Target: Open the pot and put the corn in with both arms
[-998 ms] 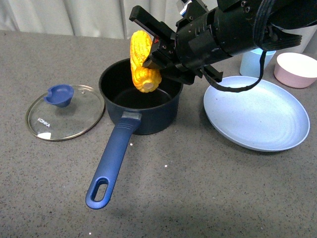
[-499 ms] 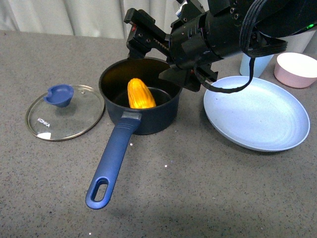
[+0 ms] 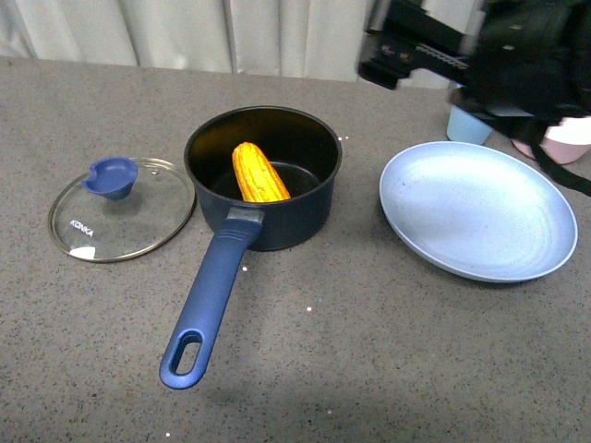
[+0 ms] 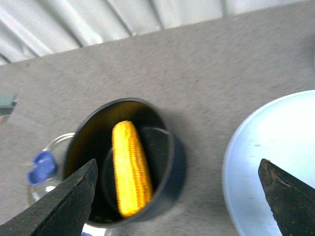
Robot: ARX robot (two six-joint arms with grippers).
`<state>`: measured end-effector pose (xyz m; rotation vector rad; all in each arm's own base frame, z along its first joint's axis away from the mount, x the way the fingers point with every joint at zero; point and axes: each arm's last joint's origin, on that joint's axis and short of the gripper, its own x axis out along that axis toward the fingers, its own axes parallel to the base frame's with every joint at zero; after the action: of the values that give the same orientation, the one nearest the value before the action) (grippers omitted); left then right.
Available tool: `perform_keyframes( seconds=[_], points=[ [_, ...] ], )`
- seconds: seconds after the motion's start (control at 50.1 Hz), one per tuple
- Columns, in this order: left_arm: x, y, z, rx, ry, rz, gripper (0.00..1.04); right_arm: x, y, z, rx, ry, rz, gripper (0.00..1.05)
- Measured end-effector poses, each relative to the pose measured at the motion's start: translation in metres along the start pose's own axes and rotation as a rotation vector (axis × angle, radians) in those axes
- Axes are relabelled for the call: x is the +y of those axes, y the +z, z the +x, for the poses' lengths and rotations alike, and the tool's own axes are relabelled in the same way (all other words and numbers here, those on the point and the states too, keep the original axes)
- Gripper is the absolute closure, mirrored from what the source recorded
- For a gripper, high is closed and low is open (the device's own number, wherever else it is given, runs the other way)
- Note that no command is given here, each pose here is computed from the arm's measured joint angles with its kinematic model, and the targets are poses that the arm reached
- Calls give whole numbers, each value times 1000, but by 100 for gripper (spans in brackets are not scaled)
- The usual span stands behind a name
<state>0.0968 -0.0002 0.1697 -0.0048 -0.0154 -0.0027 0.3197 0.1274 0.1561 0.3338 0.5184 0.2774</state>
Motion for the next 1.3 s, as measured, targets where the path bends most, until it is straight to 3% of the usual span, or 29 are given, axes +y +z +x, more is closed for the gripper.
perform_keyframes(
  seconds=[0.339, 0.738, 1.137, 1.297],
  points=[
    [0, 0, 0, 0, 0, 0, 6, -53, -45, -96, -99, -160, -174, 9],
    [0, 0, 0, 0, 0, 0, 6, -57, -73, -172, -191, -257, -270, 9],
    [0, 0, 0, 0, 0, 0, 6, -59, -83, -210, -315, -308, -369, 9],
    [0, 0, 0, 0, 0, 0, 6, -53, -84, -224, -415, -278, -412, 9]
  ],
)
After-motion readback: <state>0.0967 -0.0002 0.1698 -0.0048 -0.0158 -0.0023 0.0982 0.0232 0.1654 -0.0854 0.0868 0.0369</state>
